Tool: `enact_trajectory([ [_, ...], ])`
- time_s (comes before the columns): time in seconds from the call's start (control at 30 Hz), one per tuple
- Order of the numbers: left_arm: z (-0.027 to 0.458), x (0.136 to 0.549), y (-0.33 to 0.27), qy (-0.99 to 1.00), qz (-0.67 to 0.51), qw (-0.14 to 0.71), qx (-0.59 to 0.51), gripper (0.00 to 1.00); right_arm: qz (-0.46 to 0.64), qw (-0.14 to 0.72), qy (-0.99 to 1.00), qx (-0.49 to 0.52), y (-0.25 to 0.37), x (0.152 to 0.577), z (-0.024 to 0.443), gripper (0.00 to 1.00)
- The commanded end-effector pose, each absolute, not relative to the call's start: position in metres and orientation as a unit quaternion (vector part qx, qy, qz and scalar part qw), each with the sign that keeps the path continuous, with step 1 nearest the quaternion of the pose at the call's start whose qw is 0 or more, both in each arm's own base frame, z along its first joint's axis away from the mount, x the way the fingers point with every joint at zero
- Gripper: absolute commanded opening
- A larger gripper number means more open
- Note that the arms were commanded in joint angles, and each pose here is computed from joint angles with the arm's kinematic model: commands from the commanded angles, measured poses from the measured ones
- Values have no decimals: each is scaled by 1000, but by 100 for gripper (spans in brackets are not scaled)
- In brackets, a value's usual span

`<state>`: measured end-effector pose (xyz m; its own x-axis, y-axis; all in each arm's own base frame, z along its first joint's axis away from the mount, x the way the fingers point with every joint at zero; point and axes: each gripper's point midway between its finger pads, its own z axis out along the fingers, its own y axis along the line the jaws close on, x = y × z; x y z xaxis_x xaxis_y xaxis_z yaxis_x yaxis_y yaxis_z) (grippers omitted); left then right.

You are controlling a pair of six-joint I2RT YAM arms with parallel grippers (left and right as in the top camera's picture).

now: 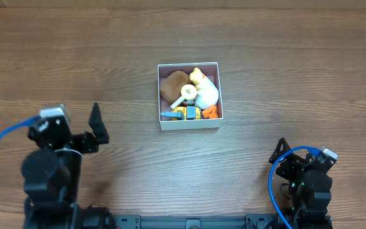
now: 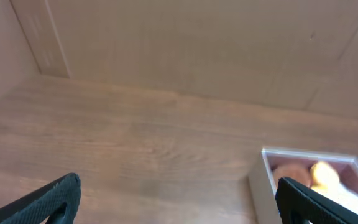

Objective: Pack container

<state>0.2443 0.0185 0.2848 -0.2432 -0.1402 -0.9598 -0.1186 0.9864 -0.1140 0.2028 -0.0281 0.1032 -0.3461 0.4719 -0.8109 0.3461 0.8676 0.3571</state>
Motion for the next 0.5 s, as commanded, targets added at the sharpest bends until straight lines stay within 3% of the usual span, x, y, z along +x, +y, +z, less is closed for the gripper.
enact_trajectory([
  [0.0,239,235,18,795,-13,601,-86,100,58,514,818,253,-29,203,98,100],
  [0.47,145,221,17,804,-13,588,-87,100,58,514,818,252,-29,203,98,100],
])
